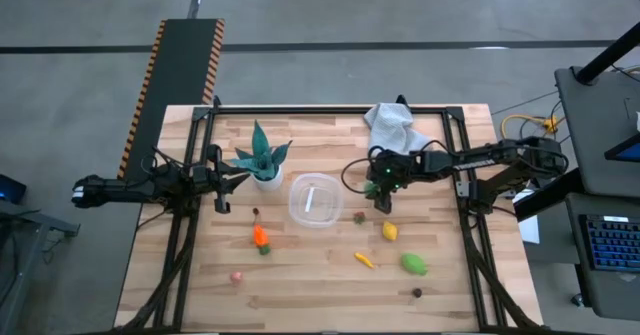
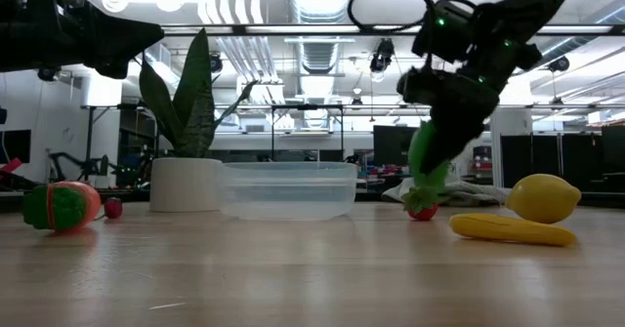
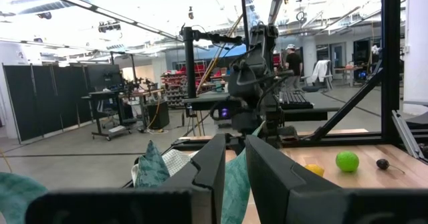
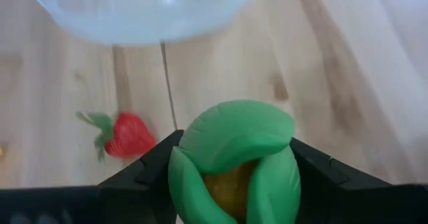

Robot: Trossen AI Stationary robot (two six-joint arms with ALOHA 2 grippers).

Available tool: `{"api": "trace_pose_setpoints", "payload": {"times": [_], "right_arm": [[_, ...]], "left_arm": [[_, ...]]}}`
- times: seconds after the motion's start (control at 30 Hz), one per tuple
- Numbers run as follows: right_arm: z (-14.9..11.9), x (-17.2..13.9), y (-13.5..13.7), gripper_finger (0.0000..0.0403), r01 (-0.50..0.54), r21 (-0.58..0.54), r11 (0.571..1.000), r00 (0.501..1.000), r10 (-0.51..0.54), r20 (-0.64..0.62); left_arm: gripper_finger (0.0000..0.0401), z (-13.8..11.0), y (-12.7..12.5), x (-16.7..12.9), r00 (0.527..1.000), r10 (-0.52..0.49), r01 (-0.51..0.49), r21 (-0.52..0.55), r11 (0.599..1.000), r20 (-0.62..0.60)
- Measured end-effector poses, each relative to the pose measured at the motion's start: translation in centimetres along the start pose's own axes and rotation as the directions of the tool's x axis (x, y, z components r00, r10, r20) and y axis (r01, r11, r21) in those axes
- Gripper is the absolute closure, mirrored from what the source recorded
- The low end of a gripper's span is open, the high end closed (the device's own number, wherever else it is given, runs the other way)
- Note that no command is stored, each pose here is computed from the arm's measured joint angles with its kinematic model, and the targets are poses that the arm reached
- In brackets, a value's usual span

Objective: Pick and placing Produce into tupperware
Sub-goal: Put the green corn into the container

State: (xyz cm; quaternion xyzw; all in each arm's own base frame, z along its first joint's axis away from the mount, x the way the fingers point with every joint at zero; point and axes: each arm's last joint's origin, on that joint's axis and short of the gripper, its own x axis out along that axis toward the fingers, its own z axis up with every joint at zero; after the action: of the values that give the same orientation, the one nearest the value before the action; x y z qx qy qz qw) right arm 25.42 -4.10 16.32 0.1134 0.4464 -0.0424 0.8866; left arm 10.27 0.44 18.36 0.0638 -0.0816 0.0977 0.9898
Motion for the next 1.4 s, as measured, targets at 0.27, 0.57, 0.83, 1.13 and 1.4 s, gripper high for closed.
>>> {"api": "trace_pose_setpoints", "payload": {"times": [0.27,0.57,0.83,1.13,1.4], "right_arm": [[4.0,-1.6,1.2,0.021,-0.015,-0.11,0.994,0.993,0.027,0.111],[8.1,-0.4,3.1,0.021,-0.024,-0.255,0.967,0.987,0.064,0.15],[10.8,3.7,3.1,0.021,-0.03,-0.298,0.954,0.997,0.048,0.054],[11.1,7.1,2.8,0.021,-0.046,-0.306,0.951,0.998,0.032,-0.05],[10.9,7.3,2.8,0.021,-0.047,-0.31,0.95,0.998,0.032,-0.055]], "left_arm": [[0.0353,0.0,0.0,0.0,1.0,0.0,0.0,0.0,1.0,0.0],[0.0353,0.0,0.0,0.0,1.0,0.0,0.0,0.0,1.0,0.001],[0.0353,0.0,0.0,0.0,1.0,0.0,0.0,0.0,1.0,0.001],[0.0353,0.0,0.0,0.0,1.0,-0.001,0.001,0.0,1.0,0.0],[0.0353,0.0,0.0,0.0,1.0,-0.001,0.001,0.0,1.0,0.0]]}}
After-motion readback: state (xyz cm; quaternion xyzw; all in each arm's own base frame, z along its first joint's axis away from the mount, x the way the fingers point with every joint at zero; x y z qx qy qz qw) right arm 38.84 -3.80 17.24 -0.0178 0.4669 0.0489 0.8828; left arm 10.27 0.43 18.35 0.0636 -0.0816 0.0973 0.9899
